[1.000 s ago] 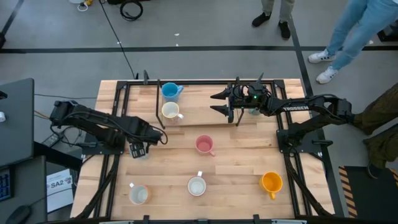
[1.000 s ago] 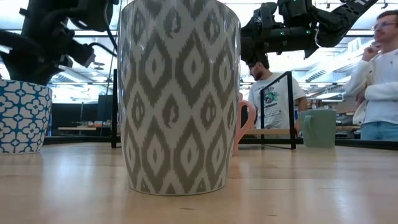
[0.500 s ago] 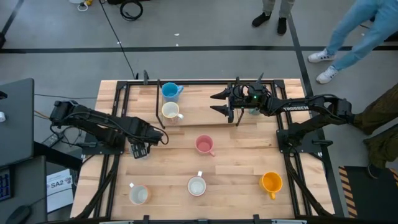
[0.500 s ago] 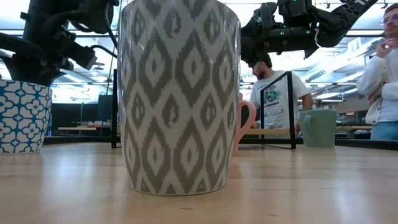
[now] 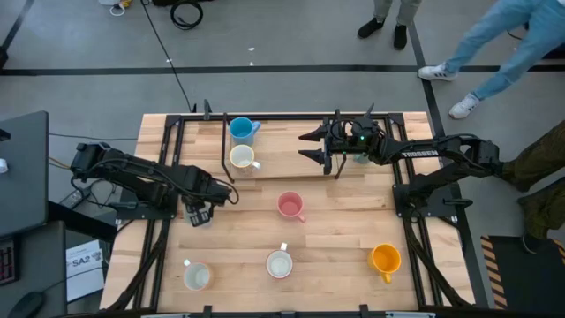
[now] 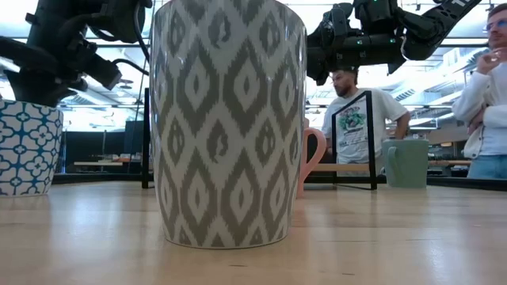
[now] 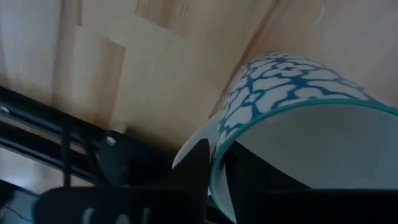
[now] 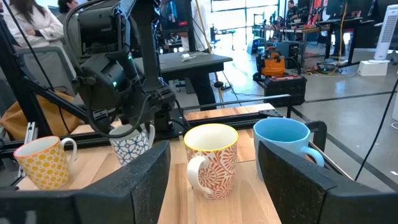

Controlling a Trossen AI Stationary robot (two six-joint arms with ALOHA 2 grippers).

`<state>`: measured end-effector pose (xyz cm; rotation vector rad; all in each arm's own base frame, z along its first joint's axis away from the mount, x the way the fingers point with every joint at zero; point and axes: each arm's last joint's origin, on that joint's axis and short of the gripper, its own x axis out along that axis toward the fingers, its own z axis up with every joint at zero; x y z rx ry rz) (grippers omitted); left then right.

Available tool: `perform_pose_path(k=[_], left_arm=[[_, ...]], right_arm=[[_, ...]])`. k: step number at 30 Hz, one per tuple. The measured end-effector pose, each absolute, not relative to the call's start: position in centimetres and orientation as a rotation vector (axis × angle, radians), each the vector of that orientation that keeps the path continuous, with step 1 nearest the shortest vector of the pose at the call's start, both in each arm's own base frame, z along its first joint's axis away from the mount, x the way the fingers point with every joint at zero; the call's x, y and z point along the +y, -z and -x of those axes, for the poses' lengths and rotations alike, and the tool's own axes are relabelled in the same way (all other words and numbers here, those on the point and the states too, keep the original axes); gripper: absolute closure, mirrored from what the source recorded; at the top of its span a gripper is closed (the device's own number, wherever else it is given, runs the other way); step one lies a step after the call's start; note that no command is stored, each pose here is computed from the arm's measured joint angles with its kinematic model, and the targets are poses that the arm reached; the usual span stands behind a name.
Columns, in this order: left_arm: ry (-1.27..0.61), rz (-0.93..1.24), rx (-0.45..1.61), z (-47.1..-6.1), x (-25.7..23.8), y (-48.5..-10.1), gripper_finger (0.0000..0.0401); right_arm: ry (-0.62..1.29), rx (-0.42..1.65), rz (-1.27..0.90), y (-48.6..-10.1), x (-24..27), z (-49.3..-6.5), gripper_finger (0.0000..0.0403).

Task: Place coffee mugs
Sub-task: Put the blue patterned mug on the shelf

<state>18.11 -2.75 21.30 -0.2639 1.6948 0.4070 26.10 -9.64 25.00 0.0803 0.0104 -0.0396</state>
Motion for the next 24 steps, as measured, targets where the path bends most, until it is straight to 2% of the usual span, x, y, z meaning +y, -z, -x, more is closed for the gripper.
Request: perform_pose_path(k=[3, 15, 24], left_arm=[[-0.44, 0.352, 1.698, -18.1, -2.9, -21.5, 0.0372], [-0.631, 0.795, 1.604, -19.0, -3.4, -21.2, 0.0365], [-0.598, 0.958, 1.407, -21.5, -3.8, -24.4, 0.0372]], right_arm=[[0.039, 0.01, -0.08, -25.0, -9.6, -26.1, 0.0153], [0.039, 0.01, -0.08, -25.0, -9.6, -26.1, 0.0153], [0.039, 0.01, -0.08, -25.0, -9.6, -26.1, 0.0153]])
